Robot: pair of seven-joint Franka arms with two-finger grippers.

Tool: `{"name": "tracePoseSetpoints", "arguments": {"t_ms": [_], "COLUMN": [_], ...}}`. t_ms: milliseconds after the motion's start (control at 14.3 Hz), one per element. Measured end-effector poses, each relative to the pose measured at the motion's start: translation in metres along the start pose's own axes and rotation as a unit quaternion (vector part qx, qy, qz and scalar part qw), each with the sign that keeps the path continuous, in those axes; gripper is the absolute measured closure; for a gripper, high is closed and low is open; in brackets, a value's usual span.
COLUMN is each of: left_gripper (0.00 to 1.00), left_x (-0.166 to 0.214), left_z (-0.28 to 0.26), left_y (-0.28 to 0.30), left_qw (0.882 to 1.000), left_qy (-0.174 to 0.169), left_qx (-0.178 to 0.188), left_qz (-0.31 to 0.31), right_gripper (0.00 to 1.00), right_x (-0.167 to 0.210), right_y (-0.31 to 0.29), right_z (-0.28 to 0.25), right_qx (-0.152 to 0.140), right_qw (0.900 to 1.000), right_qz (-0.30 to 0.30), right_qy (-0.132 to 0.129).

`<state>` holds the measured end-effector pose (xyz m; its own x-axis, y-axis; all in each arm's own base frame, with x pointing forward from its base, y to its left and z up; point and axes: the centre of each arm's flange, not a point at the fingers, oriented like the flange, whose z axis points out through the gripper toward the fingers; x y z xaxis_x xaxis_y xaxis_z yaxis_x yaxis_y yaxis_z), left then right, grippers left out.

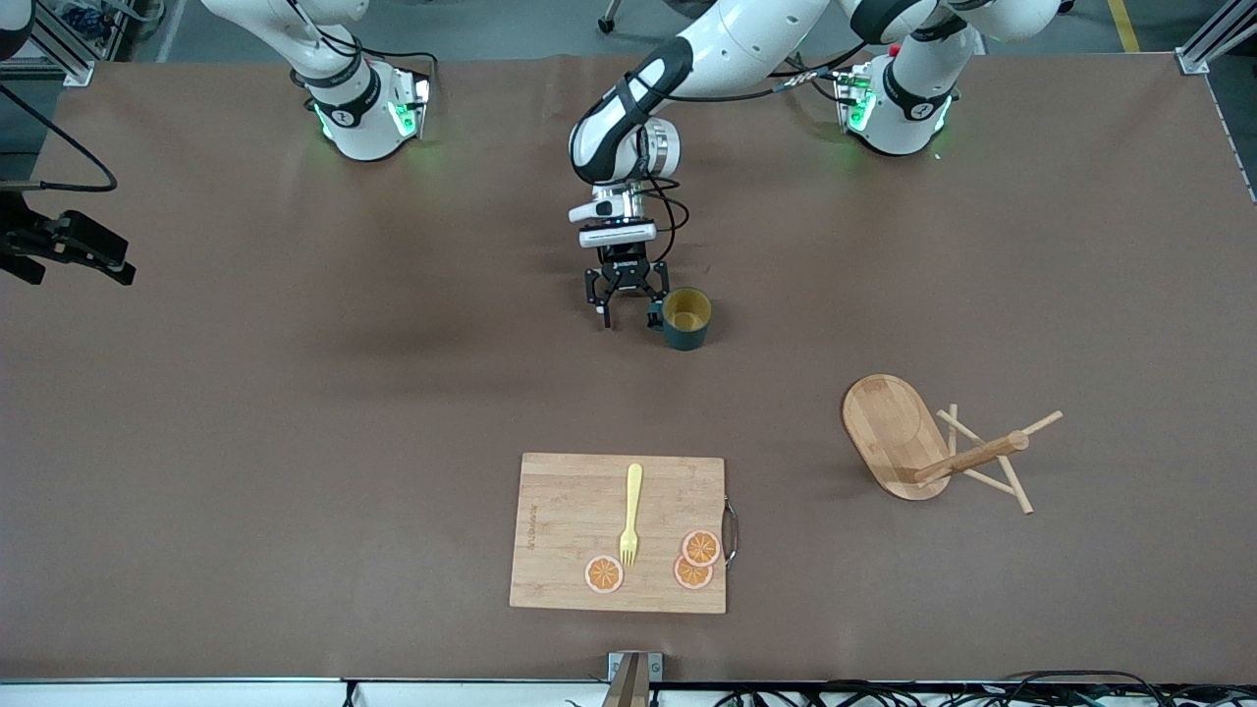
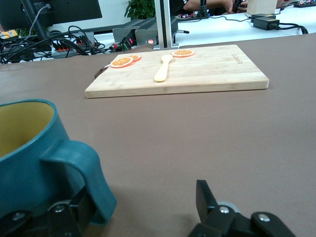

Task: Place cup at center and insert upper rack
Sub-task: 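Close the left gripper on the mug handle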

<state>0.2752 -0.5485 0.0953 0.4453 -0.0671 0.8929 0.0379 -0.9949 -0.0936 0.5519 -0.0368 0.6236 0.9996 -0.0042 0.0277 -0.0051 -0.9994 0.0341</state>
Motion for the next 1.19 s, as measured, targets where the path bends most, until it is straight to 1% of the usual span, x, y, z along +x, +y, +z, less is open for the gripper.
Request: {"name": "tracePoseSetpoints", "arguments": {"t_ms": [140, 210, 281, 351, 491, 561, 631, 701, 771, 842, 912, 982, 1052, 1122, 1192], "left_gripper": [0.15, 0.2, 0.27, 0.27, 0.46, 0.46, 0.52, 0.62, 0.69, 0.69, 0.78, 0.83, 0.83, 0.92, 0.93], "left_x": [0.001, 0.002, 0.002, 0.003, 0.003, 0.004, 0.004, 0.004, 0.005, 0.006, 0.008, 0.009, 0.01, 0.012, 0.014], "left_z": [0.003, 0.005, 0.006, 0.008, 0.009, 0.01, 0.011, 0.012, 0.014, 0.015, 0.016, 0.017, 0.017, 0.017, 0.018], "left_y": [-0.001, -0.002, -0.003, -0.003, -0.004, -0.004, -0.004, -0.005, -0.006, -0.006, -0.006, -0.005, -0.004, -0.003, -0.002], "left_qw": [1.0, 1.0, 1.0, 1.0, 1.0, 1.0, 1.0, 1.0, 1.0, 1.0, 1.0, 1.0, 1.0, 1.0, 1.0], "left_qy": [-0.002, -0.003, -0.004, -0.005, -0.006, -0.007, -0.009, -0.011, -0.011, -0.011, -0.011, -0.011, -0.011, -0.013, -0.018], "left_qx": [0.001, 0.001, 0.002, 0.002, 0.003, 0.003, 0.002, 0.003, 0.004, 0.005, 0.005, 0.005, 0.005, 0.005, 0.006], "left_qz": [-0.001, -0.002, -0.002, -0.003, -0.004, -0.004, -0.005, -0.006, -0.007, -0.008, -0.009, -0.011, -0.013, -0.017, -0.024], "right_gripper": [0.0, 0.0, 0.0, 0.0, 0.0, 0.0, 0.0, 0.0, 0.0, 0.0, 0.0, 0.0, 0.0, 0.0, 0.0], "right_x": [0.0, 0.0, 0.0, 0.0, 0.0, 0.0, 0.0, 0.0, 0.0, 0.0, 0.0, 0.0, 0.0, 0.0, 0.0], "right_y": [0.0, 0.0, 0.0, 0.0, 0.0, 0.0, 0.0, 0.0, 0.0, 0.0, 0.0, 0.0, 0.0, 0.0, 0.0], "right_z": [0.0, 0.0, 0.0, 0.0, 0.0, 0.0, 0.0, 0.0, 0.0, 0.0, 0.0, 0.0, 0.0, 0.0, 0.0], "right_qx": [0.0, 0.0, 0.0, 0.0, 0.0, 0.0, 0.0, 0.0, 0.0, 0.0, 0.0, 0.0, 0.0, 0.0, 0.0], "right_qw": [1.0, 1.0, 1.0, 1.0, 1.0, 1.0, 1.0, 1.0, 1.0, 1.0, 1.0, 1.0, 1.0, 1.0, 1.0], "right_qz": [0.0, 0.0, 0.0, 0.0, 0.0, 0.0, 0.0, 0.0, 0.0, 0.0, 0.0, 0.0, 0.0, 0.0, 0.0], "right_qy": [0.0, 0.0, 0.0, 0.0, 0.0, -0.001, -0.001, -0.001, -0.001, -0.001, -0.001, -0.001, -0.001, -0.001, -0.001]}}
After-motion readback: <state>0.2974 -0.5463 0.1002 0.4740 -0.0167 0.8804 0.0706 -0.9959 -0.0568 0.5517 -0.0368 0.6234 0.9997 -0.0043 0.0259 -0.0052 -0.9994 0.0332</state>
